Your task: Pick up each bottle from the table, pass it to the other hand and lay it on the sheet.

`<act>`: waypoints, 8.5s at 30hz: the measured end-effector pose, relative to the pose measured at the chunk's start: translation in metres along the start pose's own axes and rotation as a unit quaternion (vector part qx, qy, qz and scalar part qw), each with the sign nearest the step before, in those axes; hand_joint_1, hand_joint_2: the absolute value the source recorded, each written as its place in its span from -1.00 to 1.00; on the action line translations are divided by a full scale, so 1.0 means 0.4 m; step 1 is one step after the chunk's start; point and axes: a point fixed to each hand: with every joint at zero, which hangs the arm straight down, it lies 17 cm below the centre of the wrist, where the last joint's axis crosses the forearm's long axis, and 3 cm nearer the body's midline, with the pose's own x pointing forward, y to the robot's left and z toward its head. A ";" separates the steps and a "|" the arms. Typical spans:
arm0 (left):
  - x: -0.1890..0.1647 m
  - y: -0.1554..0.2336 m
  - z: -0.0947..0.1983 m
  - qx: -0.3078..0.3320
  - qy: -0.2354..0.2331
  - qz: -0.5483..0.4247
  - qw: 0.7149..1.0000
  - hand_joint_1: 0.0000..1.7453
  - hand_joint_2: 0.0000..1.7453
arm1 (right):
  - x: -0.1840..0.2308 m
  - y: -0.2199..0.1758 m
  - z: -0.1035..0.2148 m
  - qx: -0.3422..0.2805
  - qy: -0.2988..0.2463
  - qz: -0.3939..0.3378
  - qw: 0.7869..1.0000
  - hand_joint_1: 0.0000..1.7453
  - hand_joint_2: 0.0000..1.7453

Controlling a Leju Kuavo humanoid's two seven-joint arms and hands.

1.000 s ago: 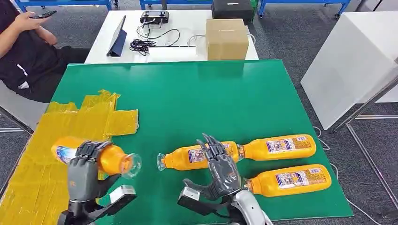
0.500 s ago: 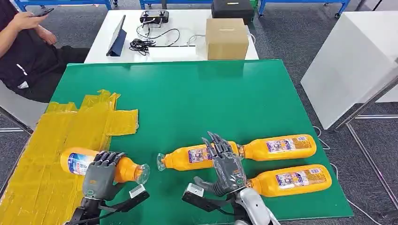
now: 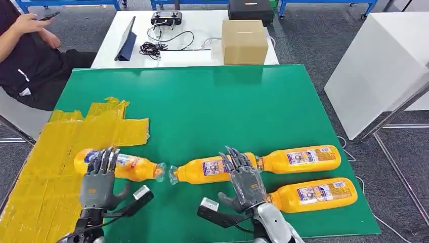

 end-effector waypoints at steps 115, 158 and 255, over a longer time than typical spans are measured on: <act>0.302 0.232 0.094 0.003 -0.070 0.839 0.540 -1.00 1.00 | 0.251 -0.248 -0.082 -0.221 -0.131 -0.255 0.932 1.00 1.00; 0.282 0.238 0.071 0.005 -0.062 0.816 0.574 1.00 1.00 | 0.513 0.067 -0.134 -0.069 -0.202 -0.042 0.976 1.00 1.00; -0.092 0.286 0.186 0.191 0.032 0.616 0.763 -1.00 -1.00 | -0.322 -0.300 0.539 -0.036 0.154 0.064 0.985 -1.00 1.00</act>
